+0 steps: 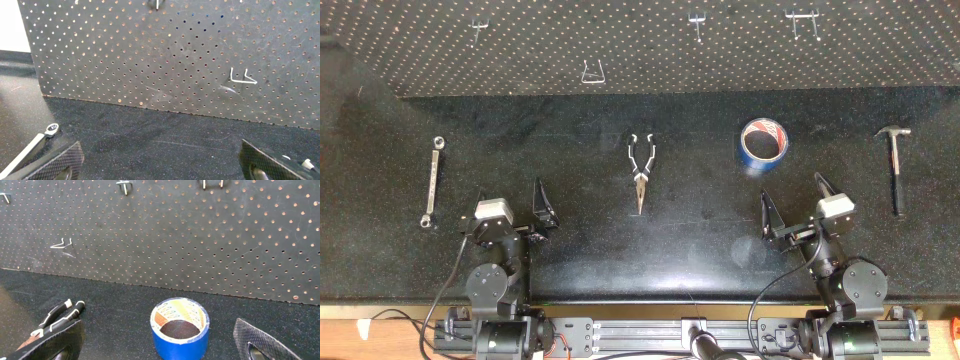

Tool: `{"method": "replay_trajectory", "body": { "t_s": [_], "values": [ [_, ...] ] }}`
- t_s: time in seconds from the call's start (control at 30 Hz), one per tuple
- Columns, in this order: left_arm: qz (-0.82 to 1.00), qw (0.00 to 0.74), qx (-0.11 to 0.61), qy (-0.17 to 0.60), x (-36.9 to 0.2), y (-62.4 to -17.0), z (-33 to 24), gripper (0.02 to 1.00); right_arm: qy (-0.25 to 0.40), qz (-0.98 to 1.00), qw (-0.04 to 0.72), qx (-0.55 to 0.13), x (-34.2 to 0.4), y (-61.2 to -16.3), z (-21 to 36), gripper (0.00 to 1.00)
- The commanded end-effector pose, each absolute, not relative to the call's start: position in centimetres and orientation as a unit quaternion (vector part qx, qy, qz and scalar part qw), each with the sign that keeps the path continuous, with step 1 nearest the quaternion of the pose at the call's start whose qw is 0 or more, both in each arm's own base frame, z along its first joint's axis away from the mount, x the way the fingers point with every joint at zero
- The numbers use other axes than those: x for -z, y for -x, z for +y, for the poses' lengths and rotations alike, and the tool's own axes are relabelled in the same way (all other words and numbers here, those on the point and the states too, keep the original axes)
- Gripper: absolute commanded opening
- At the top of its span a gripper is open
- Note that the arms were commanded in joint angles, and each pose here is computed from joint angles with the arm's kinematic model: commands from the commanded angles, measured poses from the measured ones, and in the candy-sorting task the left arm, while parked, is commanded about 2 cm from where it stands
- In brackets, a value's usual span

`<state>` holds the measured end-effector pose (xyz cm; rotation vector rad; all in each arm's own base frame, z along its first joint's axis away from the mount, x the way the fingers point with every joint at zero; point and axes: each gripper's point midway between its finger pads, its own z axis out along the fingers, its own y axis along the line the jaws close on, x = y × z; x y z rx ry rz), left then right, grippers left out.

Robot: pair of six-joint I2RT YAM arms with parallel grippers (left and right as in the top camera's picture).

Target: Place Tools Onto Pegboard

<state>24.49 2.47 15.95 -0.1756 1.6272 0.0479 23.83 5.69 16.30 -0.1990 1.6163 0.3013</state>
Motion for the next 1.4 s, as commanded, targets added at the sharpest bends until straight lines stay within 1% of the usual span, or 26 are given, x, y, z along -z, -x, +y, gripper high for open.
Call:
{"method": "replay_trajectory", "body": {
  "t_s": [0.03,0.63,0.67,0.7,0.73,0.77,0.87,0.97,1.1,1.17,1.23,1.4],
  "values": [
    [0.725,0.683,-0.017,0.083,-15.9,-24.5,2.5,0.996,0.082,0.719,0.677,-0.136,-16.3,-23.8,5.6,0.976],
    [0.726,0.682,-0.016,0.082,-15.8,-24.5,2.5,0.996,0.082,0.719,0.677,-0.136,-16.3,-23.8,5.6,0.976],
    [0.729,0.68,-0.02,0.076,-15.8,-24.5,2.4,0.996,0.082,0.719,0.677,-0.136,-16.3,-23.8,5.6,0.976],
    [0.739,0.672,-0.033,0.047,-15.8,-24.7,2.1,0.996,0.082,0.719,0.677,-0.136,-16.3,-23.8,5.6,0.976],
    [0.755,0.654,-0.045,0.013,-15.8,-24.9,1.6,0.998,0.082,0.719,0.677,-0.136,-16.3,-23.8,5.6,0.976],
    [0.772,0.633,-0.056,0.001,-15.7,-25.2,1.7,0.996,0.082,0.719,0.677,-0.136,-16.3,-23.8,5.6,0.976],
    [0.824,0.562,-0.074,-0.002,-16.4,-26.2,2.6,0.993,0.082,0.719,0.677,-0.136,-16.3,-23.8,5.6,0.976],
    [0.88,0.466,-0.091,0.029,-17.5,-26.7,5.0,0.993,0.082,0.719,0.677,-0.136,-16.3,-23.8,5.6,0.976],
    [0.929,0.336,-0.109,0.109,-19.2,-25.8,10.0,0.993,0.082,0.719,0.677,-0.136,-16.3,-23.8,5.6,0.976],
    [0.95,0.268,-0.119,0.107,-19.8,-25.4,13.3,0.991,0.082,0.719,0.677,-0.136,-16.3,-23.8,5.6,0.976],
    [0.956,0.239,-0.127,0.111,-19.7,-24.9,15.3,0.993,0.082,0.719,0.677,-0.136,-16.3,-23.8,5.6,0.976],
    [0.973,0.157,-0.138,0.102,-17.1,-22.6,21.1,0.993,0.082,0.719,0.677,-0.136,-16.3,-23.8,5.6,0.976]
  ]
}}
